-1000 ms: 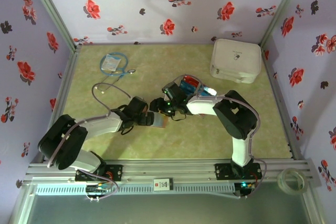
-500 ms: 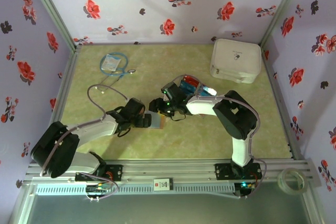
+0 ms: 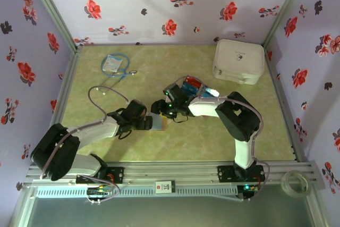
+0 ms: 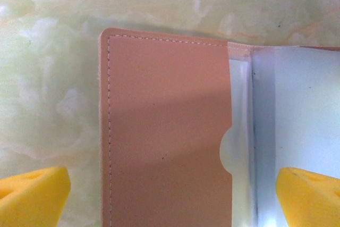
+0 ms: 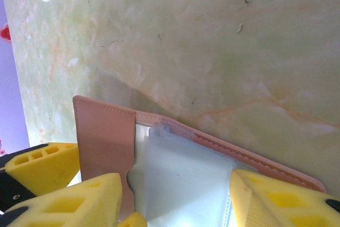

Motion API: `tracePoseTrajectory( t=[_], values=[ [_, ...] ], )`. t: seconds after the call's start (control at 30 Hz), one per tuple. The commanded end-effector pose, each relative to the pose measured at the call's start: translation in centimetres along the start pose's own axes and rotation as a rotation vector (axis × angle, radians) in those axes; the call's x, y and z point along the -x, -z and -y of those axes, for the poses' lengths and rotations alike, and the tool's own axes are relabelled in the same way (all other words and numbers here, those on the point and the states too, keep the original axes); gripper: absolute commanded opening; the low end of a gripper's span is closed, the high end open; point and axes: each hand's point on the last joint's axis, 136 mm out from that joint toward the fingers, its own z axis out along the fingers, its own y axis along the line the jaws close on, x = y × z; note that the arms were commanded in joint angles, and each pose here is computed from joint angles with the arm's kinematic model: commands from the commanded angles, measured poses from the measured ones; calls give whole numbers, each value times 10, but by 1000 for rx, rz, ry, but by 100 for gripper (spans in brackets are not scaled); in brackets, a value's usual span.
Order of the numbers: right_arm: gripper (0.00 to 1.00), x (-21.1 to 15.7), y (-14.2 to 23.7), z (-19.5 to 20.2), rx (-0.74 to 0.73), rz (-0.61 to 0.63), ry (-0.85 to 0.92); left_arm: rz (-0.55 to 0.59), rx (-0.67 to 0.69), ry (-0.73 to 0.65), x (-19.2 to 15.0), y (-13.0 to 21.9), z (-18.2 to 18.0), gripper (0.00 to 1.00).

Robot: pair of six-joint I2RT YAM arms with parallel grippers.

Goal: Put the credit cards into the card holder
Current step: Flip over the card slot on the card holder.

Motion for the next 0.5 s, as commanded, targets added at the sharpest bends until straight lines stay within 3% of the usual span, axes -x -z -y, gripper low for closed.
tracePoseTrajectory(
  t=[0.0,0.47],
  values=[
    [56,-3,-1,-2,-7,-12,20,-12,44,14,-8,-8,-11,100],
    [59,5,8,-18,21,13,30,-32,58,31,-19,-15,-17,100]
  ],
)
